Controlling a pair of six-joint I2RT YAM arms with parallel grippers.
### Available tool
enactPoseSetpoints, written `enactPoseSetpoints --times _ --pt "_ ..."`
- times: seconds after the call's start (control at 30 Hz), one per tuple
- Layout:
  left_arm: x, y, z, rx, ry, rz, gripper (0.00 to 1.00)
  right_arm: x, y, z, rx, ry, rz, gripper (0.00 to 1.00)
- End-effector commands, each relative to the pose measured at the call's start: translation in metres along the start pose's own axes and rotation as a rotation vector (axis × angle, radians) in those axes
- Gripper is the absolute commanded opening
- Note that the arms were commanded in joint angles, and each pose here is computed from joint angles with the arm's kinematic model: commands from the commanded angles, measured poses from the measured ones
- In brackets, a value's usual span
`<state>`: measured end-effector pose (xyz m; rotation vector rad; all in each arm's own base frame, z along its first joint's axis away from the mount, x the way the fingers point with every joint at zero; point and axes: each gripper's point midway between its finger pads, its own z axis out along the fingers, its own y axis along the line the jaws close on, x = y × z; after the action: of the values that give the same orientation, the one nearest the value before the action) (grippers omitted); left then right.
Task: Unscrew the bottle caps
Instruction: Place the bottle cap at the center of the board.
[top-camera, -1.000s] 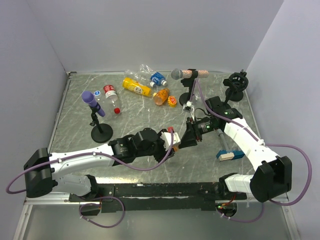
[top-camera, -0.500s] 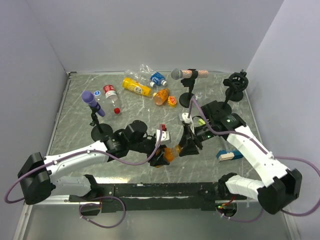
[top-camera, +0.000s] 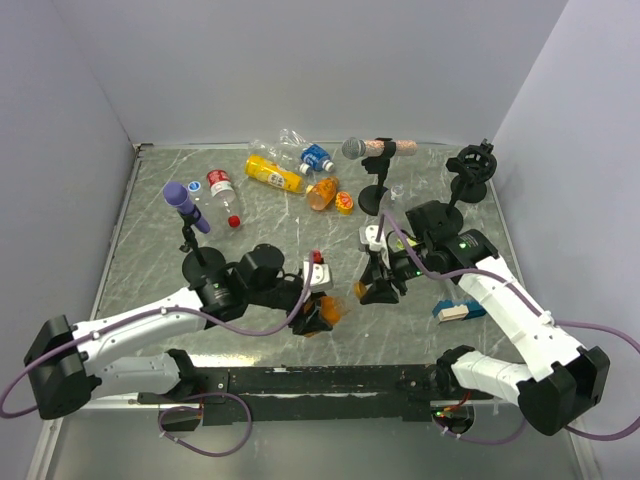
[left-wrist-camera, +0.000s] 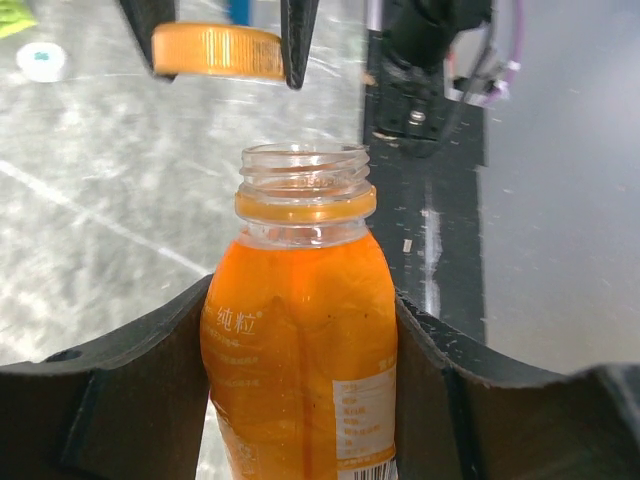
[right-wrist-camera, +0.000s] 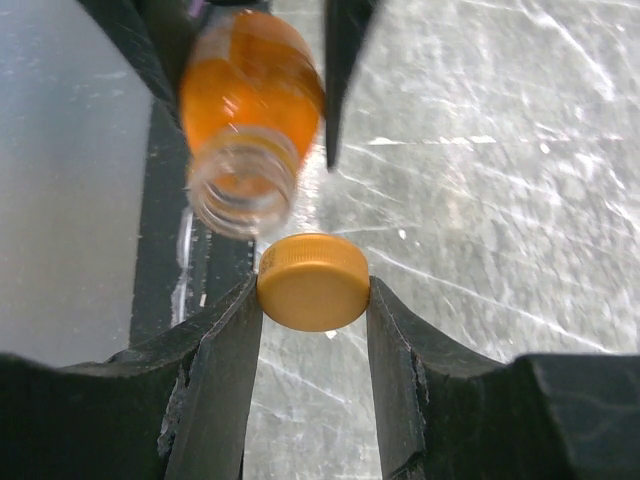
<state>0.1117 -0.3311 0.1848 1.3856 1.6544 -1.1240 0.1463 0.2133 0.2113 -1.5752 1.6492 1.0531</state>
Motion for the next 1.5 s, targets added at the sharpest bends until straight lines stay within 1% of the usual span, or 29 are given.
enactPoseSetpoints --times 0.0,0.07,0.1,0.23,0.37,0.47,0.5,0.57,0.63,0.7,0.83,0.9,1.07,1.17,1.47 --pt "-0.022 0.014 -0.018 -0.140 -0.107 0.034 0.24 0.010 -0.027 -0.006 0.160 0.065 0.067 0.29" --pt "-0.027 0.017 -0.028 -0.188 -0.153 0.049 0.24 0.031 -0.042 -0.013 0.248 0.117 0.142 0.29" --pt "-0.027 0.017 -0.031 -0.204 -0.172 0.019 0.24 0.040 -0.049 -0.017 0.290 0.134 0.186 0.29" --pt "-0.038 0.017 -0.047 -0.257 -0.275 0.024 0.24 0.086 -0.081 -0.045 0.478 0.197 0.378 0.30" --pt "-0.045 0.018 -0.061 -0.302 -0.345 0.024 0.24 0.131 -0.105 -0.068 0.680 0.313 0.437 0.31" --pt "-0.061 0.016 -0.075 -0.331 -0.358 0.054 0.24 0.156 -0.114 -0.072 0.747 0.378 0.473 0.33" --pt "-0.070 0.014 -0.081 -0.334 -0.371 0.079 0.24 0.164 -0.116 -0.071 0.757 0.399 0.489 0.33" --pt "-0.069 0.013 -0.089 -0.350 -0.328 0.132 0.24 0.181 -0.118 -0.068 0.760 0.443 0.506 0.33" --pt "-0.070 0.014 -0.094 -0.367 -0.316 0.166 0.25 0.195 -0.123 -0.066 0.773 0.476 0.517 0.33" --pt "-0.066 0.015 -0.096 -0.377 -0.300 0.177 0.25 0.205 -0.126 -0.066 0.781 0.509 0.542 0.34" --pt "-0.055 0.020 -0.094 -0.400 -0.313 0.167 0.25 0.218 -0.136 -0.072 0.818 0.560 0.565 0.34" --pt "-0.055 0.020 -0.097 -0.407 -0.294 0.162 0.25 0.222 -0.138 -0.072 0.818 0.566 0.582 0.35" --pt "-0.042 0.027 -0.106 -0.470 -0.259 0.154 0.25 0.232 -0.139 -0.068 0.792 0.594 0.614 0.36" --pt "-0.039 0.026 -0.106 -0.467 -0.268 0.158 0.25 0.235 -0.136 -0.065 0.773 0.600 0.626 0.37" --pt "-0.031 0.030 -0.101 -0.469 -0.224 0.147 0.25 0.239 -0.121 -0.071 0.749 0.594 0.655 0.38"
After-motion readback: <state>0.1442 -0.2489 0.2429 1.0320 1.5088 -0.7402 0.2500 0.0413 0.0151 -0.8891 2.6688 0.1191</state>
